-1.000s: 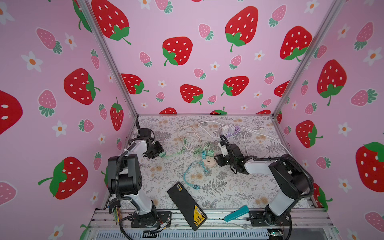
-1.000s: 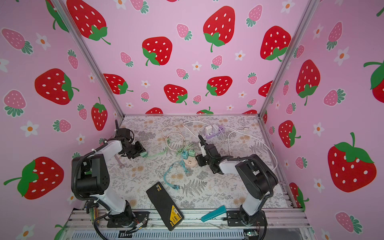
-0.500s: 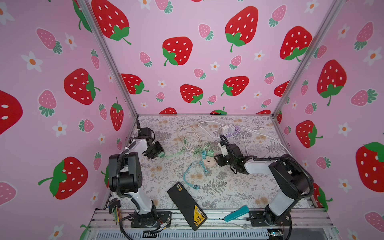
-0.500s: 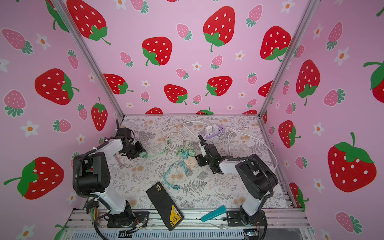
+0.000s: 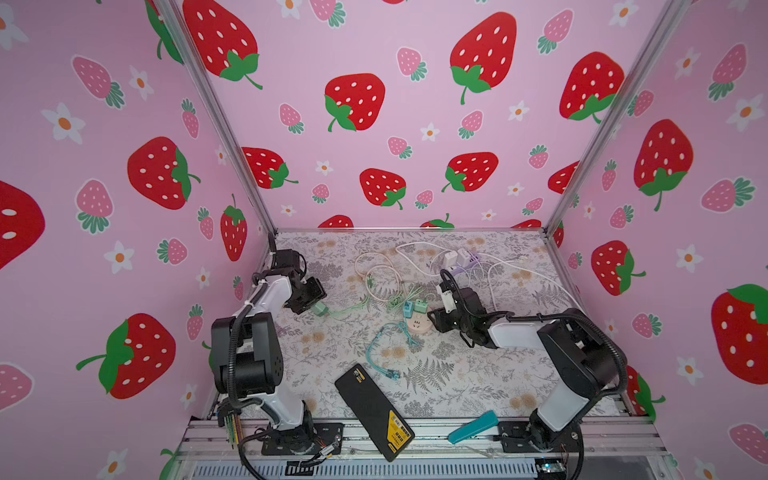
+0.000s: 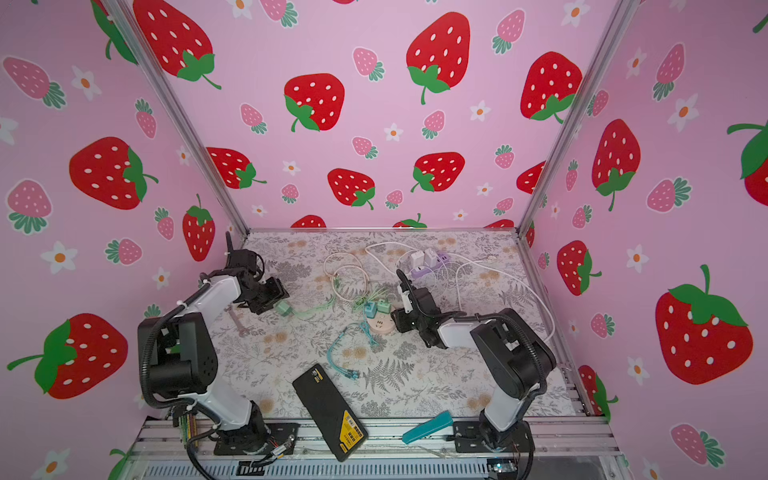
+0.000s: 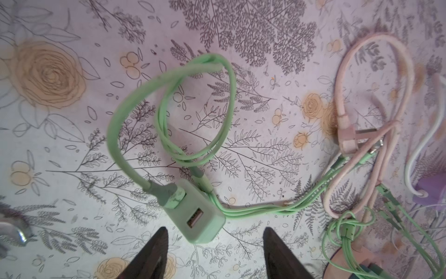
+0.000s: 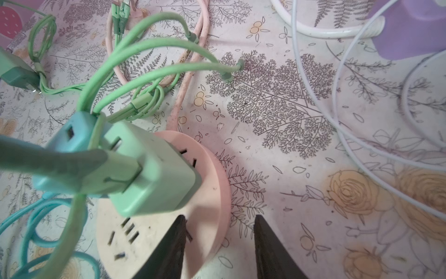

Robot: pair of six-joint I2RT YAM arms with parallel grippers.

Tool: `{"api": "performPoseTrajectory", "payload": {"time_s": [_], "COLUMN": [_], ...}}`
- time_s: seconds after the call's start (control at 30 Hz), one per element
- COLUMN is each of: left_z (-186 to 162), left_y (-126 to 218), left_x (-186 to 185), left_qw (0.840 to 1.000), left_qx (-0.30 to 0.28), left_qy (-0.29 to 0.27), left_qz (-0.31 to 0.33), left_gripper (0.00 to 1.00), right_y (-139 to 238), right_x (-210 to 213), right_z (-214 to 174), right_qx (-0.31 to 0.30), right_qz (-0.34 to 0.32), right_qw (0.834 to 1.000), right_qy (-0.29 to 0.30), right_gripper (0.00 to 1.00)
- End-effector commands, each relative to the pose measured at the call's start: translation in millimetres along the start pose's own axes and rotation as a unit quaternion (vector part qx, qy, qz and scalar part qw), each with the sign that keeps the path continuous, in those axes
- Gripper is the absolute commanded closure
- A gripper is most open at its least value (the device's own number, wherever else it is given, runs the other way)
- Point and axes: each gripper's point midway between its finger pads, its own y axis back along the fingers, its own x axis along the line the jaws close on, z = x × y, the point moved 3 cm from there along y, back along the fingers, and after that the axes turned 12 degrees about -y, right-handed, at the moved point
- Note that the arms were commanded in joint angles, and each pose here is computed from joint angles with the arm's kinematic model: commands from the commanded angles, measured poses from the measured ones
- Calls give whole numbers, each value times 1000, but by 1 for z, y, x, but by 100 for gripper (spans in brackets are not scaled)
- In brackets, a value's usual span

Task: Pull the plug off the socket
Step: 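Carry the mint charger aside and release it on the table, left gripper, then move the left gripper back over the socket toward the teal charger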

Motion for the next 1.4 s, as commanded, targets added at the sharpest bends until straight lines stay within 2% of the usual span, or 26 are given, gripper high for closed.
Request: {"api": "performPoseTrajectory", "payload": {"time_s": [0.0,0.27,0.47,0.6,0.77,0.93,1.0,1.1,1.23,1.37], "left_z": [13,17,15,6,-16,-47,-63,-81,-102,-114], "left_y": [30,70,103,125,139,133,127,116,99,83], "left_x": [-9,-22,-55,-92,-131,-163,-176,-190,-205,-213], "left_qw": [999,995,987,972,951,935,926,915,905,903], "left_qx": [-35,-85,-132,-181,-235,-234,-231,-231,-217,-200], "left_qy": [-21,-43,-90,-149,-193,-257,-289,-319,-352,-367], "left_qz": [6,8,-18,-31,-62,-68,-76,-92,-103,-100], "left_gripper": [37,37,36,34,32,32,32,32,32,32], "right_y": [3,4,4,5,7,9,11,13,19,26], "right_x": [-55,-55,-55,-53,-53,-48,-44,-35,-20,-6], "right_z": [-88,-88,-87,-85,-82,-76,-72,-64,-49,-40], "right_qx": [155,153,151,146,136,124,116,106,92,84], "right_qz": [-113,-113,-111,-111,-110,-102,-92,-78,-53,-23], "right_qw": [981,982,982,983,985,987,989,991,994,996], "right_qy": [0,0,1,2,1,-2,-4,-7,-14,-22], "right_gripper": [53,52,52,52,49,49,45,44,44,42]}}
